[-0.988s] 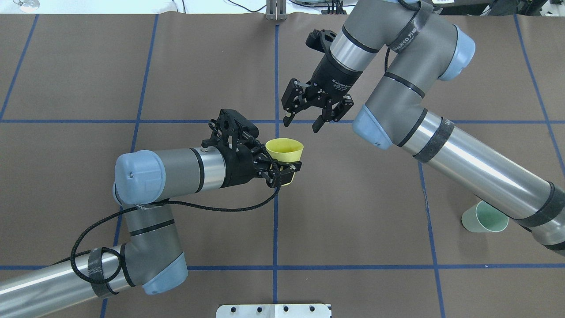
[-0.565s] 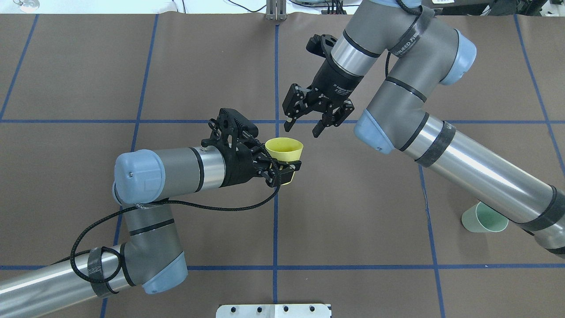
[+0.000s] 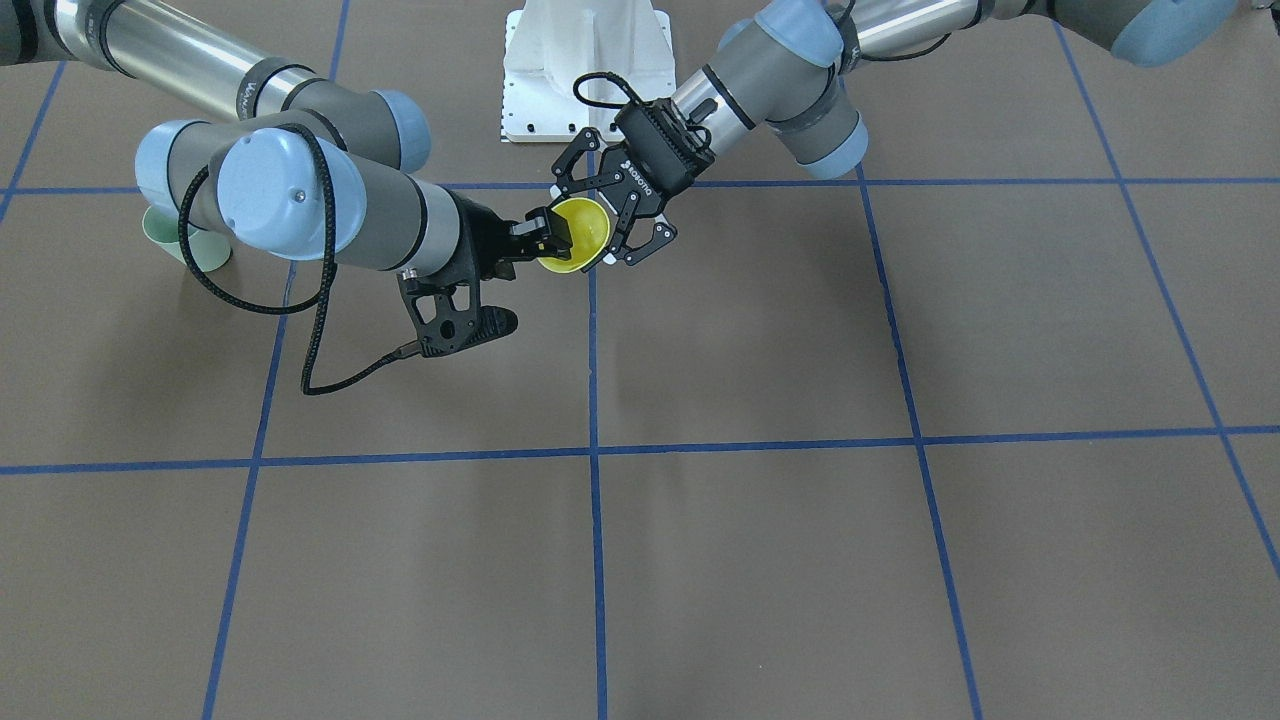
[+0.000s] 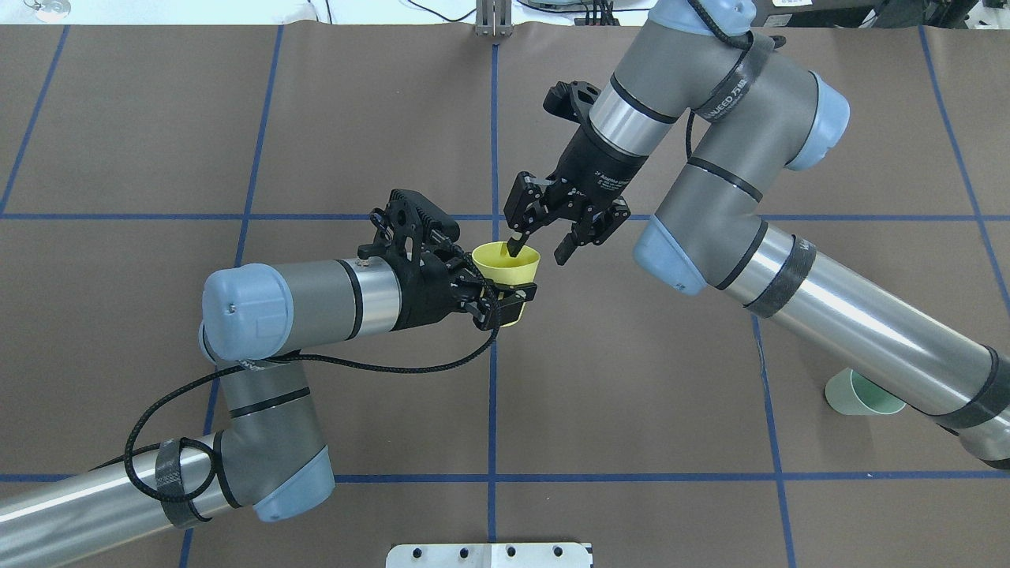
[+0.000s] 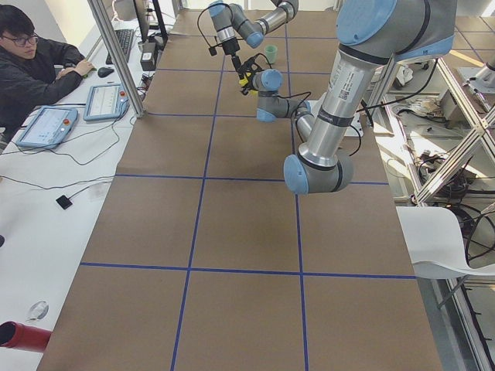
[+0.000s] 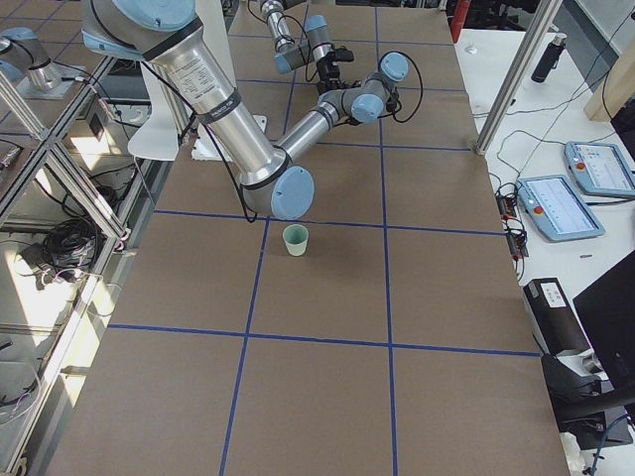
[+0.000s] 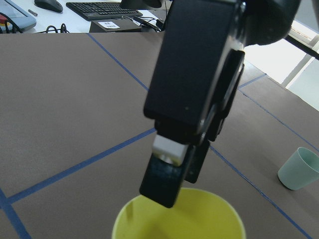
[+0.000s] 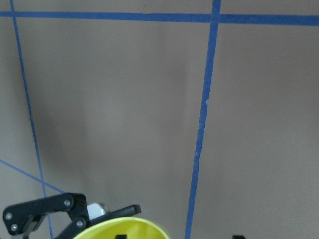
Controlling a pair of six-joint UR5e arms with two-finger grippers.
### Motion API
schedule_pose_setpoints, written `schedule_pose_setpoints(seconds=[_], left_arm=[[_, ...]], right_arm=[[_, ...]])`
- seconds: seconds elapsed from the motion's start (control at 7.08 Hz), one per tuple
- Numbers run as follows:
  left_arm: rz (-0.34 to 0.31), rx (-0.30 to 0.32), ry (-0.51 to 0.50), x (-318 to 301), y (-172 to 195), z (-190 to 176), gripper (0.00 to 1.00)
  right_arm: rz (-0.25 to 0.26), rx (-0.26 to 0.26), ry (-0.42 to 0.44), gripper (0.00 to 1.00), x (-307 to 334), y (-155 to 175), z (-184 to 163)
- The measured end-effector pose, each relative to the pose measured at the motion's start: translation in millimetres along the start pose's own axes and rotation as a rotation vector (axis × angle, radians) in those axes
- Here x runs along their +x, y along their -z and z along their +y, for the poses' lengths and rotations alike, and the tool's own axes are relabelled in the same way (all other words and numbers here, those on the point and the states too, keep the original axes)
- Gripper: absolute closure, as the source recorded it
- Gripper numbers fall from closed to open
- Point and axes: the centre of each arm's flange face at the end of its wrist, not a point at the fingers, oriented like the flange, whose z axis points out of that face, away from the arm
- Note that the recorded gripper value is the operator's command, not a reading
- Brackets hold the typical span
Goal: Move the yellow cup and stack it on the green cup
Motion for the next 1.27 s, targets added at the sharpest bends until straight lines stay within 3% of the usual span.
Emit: schedule_pose_setpoints(seconds=[0.14,0.42,0.85,0.99,1.13,1.27], left_arm=[[0.0,0.001,0.0,0.1,0.1,-0.5,1.0],[0.001,0.003,-0.001,0.1,0.2,-1.1,1.0],[0.0,0.005,-0.001,-0.3,0.5,-2.3,1.0],[-0.001,0.005,0.0,-0.5,0.5,-2.3,0.71],[-0.001,0.006,0.002,-0.7,0.7,-2.6,0.01],[0.0,0.007,0.009,0.3,0.5,-3.1,0.0]], right_arm=[[0.001,-0.008,0.002,0.43,-1.1,-5.5,2.2],[0.002,-0.017,0.004,0.7,-2.0,-11.1,4.6],[0.002,-0.02,0.005,1.0,-0.8,-12.6,4.9],[0.002,-0.019,0.004,1.0,-0.5,-12.7,4.8],[0.002,-0.019,0.005,1.0,0.2,-12.4,5.3],[0.002,-0.016,0.007,1.0,1.7,-11.7,7.1]])
